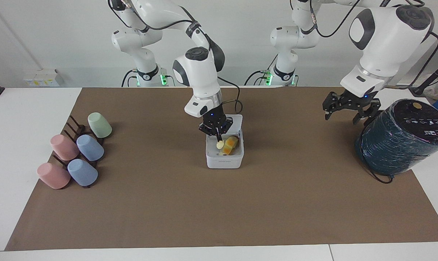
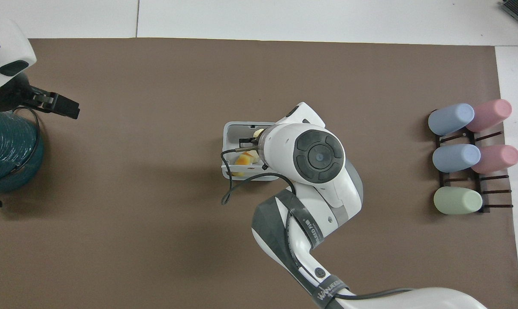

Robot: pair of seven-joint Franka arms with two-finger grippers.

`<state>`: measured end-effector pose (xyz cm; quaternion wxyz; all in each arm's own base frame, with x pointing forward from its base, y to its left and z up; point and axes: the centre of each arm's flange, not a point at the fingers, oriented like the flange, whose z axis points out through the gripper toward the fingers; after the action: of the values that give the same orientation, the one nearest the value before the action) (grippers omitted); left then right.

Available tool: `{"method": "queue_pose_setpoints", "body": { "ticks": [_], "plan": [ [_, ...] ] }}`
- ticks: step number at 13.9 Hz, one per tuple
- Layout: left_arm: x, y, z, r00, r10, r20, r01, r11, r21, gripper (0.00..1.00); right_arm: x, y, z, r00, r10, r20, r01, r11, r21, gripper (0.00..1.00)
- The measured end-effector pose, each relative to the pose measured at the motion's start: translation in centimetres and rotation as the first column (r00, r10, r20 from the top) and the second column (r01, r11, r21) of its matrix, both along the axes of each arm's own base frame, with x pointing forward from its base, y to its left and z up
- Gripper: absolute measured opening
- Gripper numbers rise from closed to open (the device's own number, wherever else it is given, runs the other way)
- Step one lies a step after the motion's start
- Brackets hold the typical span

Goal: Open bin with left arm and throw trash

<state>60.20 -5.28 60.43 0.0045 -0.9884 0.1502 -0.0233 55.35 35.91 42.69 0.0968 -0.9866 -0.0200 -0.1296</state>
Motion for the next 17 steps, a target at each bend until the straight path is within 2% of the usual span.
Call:
{"method": "queue_pose_setpoints", "body": {
  "ticks": [2, 5, 6, 9, 10, 14, 17],
  "plan": [
    [-0.2, 0.7, -0.1, 1.000, 0.006, -0.010, -0.006, 1.000, 0.002, 0.98, 0.2, 0.0, -0.1, 1.000, -0.012, -0.003, 0.012, 1.000, 0.003, 0.21],
    [-0.3, 0.3, -0.8, 1.000, -0.002, -0.023, 0.002, 1.000, 0.003, 1.00, 0.2, 0.2, 0.3, 1.000, -0.020, 0.000, 0.020, 1.000, 0.008, 0.56],
    [-0.3, 0.1, -0.9, 1.000, -0.005, -0.023, 0.005, 1.000, 0.002, 1.00, 0.2, 0.2, 0.3, 1.000, -0.021, -0.003, 0.021, 1.000, 0.007, 0.68],
    [-0.2, -0.3, -1.3, 1.000, -0.007, -0.001, 0.007, 1.000, 0.000, 1.00, 0.4, -0.3, 0.6, 1.000, -0.029, -0.012, 0.029, 1.000, 0.000, 0.97],
    [-0.3, -0.4, -1.7, 1.000, 0.003, 0.009, -0.003, 1.000, -0.002, 1.00, 0.7, -0.9, 0.9, 0.999, -0.039, -0.007, 0.039, 0.999, 0.001, 1.00],
    [-0.8, -0.6, -2.4, 0.999, 0.029, 0.016, -0.029, 1.000, -0.004, 1.00, 1.9, -6.8, 4.8, 0.993, -0.114, -0.019, 0.113, 0.993, -0.023, 1.00],
    [-1.0, -0.5, -2.4, 0.999, 0.032, 0.016, -0.031, 0.999, -0.004, 1.00, 1.0, -14.8, 8.9, 0.995, -0.084, -0.044, 0.080, 0.992, -0.095, 1.00]
  ]
}}
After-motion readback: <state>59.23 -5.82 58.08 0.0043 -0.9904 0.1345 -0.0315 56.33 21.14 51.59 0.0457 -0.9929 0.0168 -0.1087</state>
